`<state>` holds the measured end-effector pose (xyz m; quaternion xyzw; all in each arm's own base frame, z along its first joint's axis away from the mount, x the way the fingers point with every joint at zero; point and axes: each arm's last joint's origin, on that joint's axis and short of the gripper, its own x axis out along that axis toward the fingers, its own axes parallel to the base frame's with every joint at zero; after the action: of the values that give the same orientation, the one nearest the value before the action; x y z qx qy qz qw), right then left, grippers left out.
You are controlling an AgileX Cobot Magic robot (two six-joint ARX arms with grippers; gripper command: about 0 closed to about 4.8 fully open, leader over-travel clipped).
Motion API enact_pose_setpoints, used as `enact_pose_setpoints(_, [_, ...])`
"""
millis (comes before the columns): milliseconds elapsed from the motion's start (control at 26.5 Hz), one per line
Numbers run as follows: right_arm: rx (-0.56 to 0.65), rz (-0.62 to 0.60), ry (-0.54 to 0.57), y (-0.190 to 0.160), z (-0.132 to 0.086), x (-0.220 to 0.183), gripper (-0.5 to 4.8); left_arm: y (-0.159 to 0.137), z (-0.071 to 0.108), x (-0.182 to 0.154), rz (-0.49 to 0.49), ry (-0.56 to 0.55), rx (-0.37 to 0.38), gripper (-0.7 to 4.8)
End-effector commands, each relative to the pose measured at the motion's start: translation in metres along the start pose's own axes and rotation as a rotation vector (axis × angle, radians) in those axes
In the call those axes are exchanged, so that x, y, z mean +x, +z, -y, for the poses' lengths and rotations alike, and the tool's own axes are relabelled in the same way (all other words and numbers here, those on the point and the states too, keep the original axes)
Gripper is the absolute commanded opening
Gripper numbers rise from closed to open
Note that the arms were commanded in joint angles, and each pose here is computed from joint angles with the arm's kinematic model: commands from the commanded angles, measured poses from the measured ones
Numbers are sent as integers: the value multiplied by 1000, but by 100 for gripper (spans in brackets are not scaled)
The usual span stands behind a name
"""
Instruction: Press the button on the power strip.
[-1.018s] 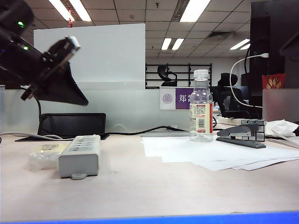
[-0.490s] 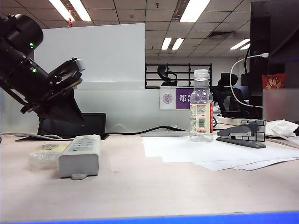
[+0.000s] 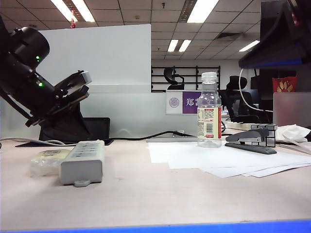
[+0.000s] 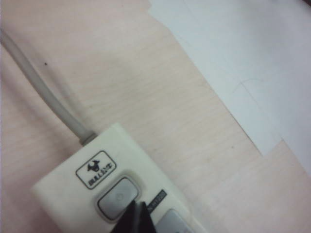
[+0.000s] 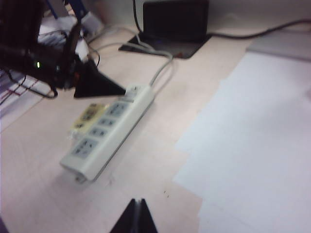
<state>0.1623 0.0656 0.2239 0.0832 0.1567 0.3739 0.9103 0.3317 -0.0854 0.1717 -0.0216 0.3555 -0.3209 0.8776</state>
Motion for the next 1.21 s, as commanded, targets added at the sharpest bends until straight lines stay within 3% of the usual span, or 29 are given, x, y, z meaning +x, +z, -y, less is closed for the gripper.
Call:
enact_pose_setpoints(38, [-24, 37, 8, 13, -2, 0, 0, 2, 0, 0, 8, 5, 26, -5])
enact_pose_setpoints(377, [-25, 39, 13, 16, -3, 0, 0, 5, -2, 1, 38, 48, 68, -4])
enact_pose_setpoints(1206, [-27, 41, 12, 16, -3, -1, 0, -6, -4, 19, -20, 6, 46, -5])
